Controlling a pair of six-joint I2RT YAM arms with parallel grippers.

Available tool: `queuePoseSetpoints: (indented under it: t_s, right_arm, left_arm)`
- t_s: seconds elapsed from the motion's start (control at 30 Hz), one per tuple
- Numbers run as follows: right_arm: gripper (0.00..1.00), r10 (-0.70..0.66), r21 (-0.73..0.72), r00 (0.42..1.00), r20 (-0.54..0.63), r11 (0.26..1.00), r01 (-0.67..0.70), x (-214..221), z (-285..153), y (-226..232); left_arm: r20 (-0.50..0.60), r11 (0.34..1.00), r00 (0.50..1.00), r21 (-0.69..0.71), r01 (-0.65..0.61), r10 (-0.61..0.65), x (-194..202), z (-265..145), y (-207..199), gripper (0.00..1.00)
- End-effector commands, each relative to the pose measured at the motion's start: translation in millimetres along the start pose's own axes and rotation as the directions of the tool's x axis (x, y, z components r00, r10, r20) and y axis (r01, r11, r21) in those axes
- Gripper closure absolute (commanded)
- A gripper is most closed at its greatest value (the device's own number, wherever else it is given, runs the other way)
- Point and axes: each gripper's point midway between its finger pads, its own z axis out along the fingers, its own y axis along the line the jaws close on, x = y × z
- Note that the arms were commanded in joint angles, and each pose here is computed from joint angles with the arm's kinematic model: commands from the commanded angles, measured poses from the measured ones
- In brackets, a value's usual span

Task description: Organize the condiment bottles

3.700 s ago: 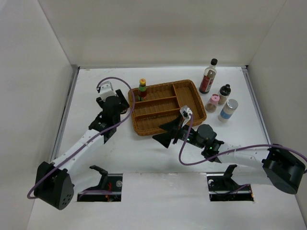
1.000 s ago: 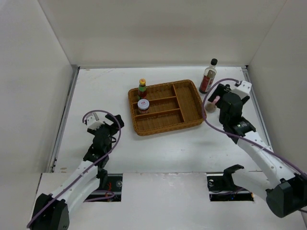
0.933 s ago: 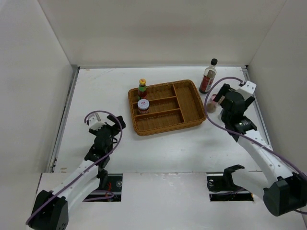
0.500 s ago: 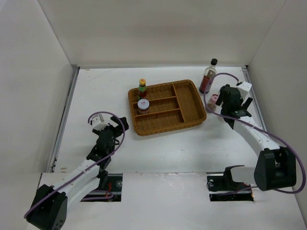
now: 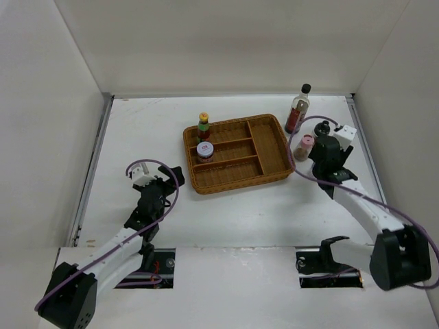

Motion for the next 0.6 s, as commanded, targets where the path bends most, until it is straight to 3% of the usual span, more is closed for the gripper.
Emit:
queuePoseSetpoints:
  t_s: [0.0, 0.17, 0.37, 0.57]
  right_arm:
    - [0.41, 0.128, -0.08, 0.969, 0.212, 0.99, -0.113, -66.2, -50.7, 10.7]
    - [0.41, 0.17, -0.35, 0.963, 0.21, 0.933, -0.089, -85.2, -122.7, 68.0]
    - [0.4, 0.157, -0.728, 0.98, 0.123, 0.685, -0.018, -67.7, -221.4, 204.0]
    - [0.4, 0.096, -0.862, 0.989, 0.114, 0.505, 0.05, -40.0, -277.7, 296.1]
  left_arm:
    - [0.02, 0.999, 0.999, 0.036, 0.031, -0.032, -4.4, 0.5, -7.6, 0.0]
    - [0.021, 0.999, 0.999, 0.03, 0.036, -0.037, -4.3, 0.7, -5.7, 0.0]
    - [0.017, 0.999, 0.999, 0.014, 0.042, -0.042, -2.7, 2.3, -1.7, 0.0]
    - [0.022, 0.999, 0.999, 0.015, 0.047, -0.048, -4.2, 1.5, -1.2, 0.0]
